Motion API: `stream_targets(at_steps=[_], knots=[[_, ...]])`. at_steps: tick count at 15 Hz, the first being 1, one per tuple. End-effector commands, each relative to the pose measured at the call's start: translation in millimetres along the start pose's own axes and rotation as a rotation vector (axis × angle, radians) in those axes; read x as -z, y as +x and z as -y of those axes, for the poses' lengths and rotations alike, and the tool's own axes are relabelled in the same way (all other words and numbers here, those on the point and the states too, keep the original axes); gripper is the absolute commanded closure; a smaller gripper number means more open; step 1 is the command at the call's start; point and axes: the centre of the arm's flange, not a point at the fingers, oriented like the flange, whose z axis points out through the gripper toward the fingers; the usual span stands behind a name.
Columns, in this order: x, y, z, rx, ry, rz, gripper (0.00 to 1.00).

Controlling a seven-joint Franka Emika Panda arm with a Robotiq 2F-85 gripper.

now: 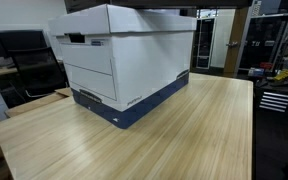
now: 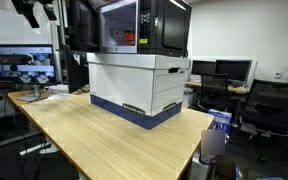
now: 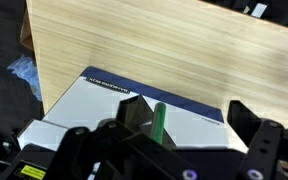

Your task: Open the door of the microwave, then remove the bowl from the microwave

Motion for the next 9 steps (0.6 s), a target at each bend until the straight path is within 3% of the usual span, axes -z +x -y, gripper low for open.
stream_targets(at_steps=[1,9], knots=[[14,3,-19,-0.05,0.024,0.072,0.0],[23,-3,-94,-0.292,0.008,0.081,0.0]])
